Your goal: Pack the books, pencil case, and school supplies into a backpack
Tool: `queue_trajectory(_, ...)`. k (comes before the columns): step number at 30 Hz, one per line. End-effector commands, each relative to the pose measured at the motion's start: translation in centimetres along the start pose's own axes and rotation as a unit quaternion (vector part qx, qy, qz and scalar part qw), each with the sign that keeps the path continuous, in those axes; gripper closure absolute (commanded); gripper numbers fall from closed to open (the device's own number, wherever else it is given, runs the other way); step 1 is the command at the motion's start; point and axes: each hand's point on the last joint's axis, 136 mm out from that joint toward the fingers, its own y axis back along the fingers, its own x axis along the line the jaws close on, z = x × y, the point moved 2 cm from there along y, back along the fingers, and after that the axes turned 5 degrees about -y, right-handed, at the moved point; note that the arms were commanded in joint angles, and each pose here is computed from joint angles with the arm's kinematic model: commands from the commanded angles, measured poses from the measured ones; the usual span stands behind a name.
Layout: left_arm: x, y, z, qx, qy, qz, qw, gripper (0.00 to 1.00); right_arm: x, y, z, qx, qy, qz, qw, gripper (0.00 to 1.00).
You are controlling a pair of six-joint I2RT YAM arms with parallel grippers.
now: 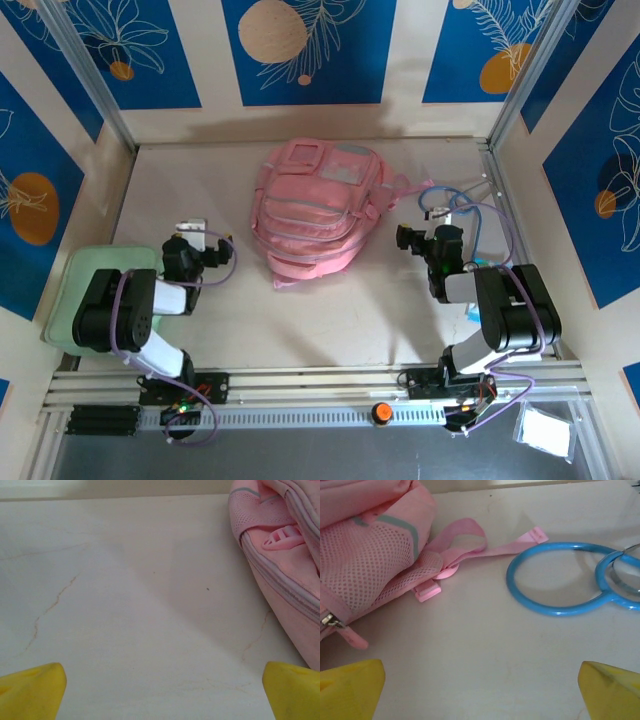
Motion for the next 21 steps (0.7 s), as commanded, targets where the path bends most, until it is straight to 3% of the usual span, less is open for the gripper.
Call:
queue_trajectory(1,0.6,-0.7,1.7,-0.019,-0.005,0.008,1.0,0.0,0.1,-0.2,1.9,-0.033,0.001,0.005,0.999,0.01)
queue_trajectory(21,-1.1,-1.5,1.8,-0.003,-0.035,-0.03,0.999,0.0,-0.7,-0.3,1.9,-0.023,-0.022,0.006,0.999,0.01)
